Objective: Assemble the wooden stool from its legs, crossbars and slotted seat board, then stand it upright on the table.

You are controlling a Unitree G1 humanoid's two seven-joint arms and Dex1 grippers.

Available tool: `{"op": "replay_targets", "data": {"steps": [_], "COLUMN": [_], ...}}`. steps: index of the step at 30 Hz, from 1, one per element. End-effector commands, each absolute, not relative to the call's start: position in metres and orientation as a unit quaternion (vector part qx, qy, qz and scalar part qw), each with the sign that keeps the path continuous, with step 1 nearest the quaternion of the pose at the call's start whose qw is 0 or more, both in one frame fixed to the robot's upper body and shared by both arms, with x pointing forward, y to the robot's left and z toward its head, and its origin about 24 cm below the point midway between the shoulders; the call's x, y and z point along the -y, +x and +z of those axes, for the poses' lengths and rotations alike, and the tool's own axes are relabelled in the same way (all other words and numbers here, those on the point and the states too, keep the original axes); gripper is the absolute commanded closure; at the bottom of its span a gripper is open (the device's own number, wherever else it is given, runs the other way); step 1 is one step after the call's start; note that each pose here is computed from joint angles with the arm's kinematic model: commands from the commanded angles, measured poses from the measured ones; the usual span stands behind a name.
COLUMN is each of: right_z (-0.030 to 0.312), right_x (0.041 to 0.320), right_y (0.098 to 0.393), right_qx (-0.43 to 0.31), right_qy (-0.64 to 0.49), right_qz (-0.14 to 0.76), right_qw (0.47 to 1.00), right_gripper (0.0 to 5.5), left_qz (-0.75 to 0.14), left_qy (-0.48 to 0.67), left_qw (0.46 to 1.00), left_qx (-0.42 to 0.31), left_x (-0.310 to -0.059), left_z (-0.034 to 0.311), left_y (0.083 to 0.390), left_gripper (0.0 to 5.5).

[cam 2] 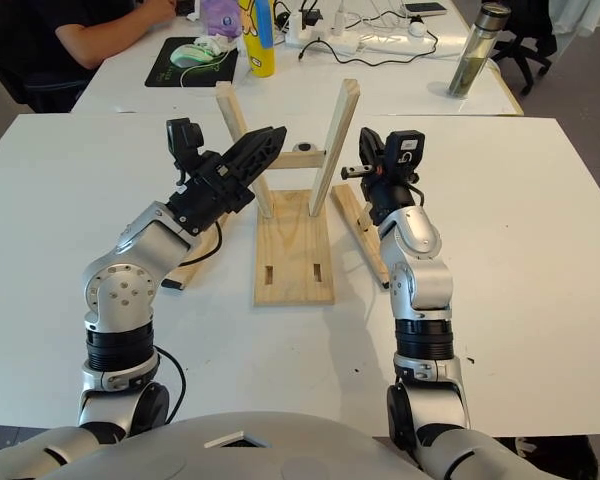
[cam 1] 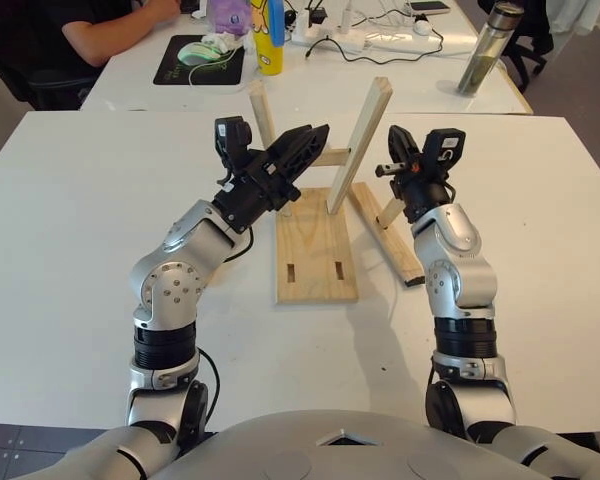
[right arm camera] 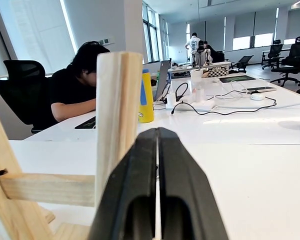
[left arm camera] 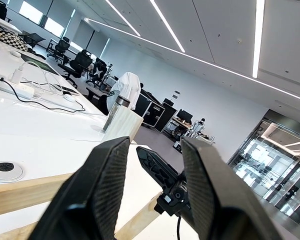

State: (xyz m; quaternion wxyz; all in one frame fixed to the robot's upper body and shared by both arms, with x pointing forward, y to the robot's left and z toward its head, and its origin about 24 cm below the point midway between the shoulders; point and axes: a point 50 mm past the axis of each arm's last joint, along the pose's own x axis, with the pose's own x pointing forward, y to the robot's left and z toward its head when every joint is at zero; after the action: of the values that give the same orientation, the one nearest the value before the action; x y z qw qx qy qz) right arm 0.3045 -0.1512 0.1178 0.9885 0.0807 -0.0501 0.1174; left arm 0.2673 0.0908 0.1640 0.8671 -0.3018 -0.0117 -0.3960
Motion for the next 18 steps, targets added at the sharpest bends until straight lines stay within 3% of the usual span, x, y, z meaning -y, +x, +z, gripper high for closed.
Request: {"op": "replay_targets", "data": {"steps": [1, 6, 11, 14, 18], "right_z": [0.100, 0.162, 0.199, 0.177, 0.102], "right_x": [0.157, 0.176, 0.222, 0.265, 0.307], "right_y": [0.300, 0.304, 0.292, 0.282, 0.246], "right_qx": [0.010, 0.118, 0.136, 0.065, -0.148], "right_qy": [0.114, 0.143, 0.130, 0.119, 0.029], "right_qz": [0.109, 0.116, 0.127, 0.083, 0.059], "right_qw": [0.987, 0.976, 0.974, 0.987, 0.987], "right_gripper": [5.47, 5.47, 5.22, 4.82, 4.14], "left_qz": [-0.400, -0.394, -0.384, -0.370, -0.346], "left_qy": [-0.295, -0.296, -0.297, -0.292, -0.286], "left_qw": [0.867, 0.870, 0.875, 0.882, 0.893], "left_qx": [0.012, 0.012, 0.010, 0.015, 0.021], "left_x": [-0.089, -0.090, -0.091, -0.095, -0.104], "left_z": [0.166, 0.163, 0.156, 0.153, 0.149], "left_y": [0.267, 0.266, 0.263, 0.260, 0.260], "left_gripper": [3.60, 3.60, 3.60, 3.60, 3.60]}}
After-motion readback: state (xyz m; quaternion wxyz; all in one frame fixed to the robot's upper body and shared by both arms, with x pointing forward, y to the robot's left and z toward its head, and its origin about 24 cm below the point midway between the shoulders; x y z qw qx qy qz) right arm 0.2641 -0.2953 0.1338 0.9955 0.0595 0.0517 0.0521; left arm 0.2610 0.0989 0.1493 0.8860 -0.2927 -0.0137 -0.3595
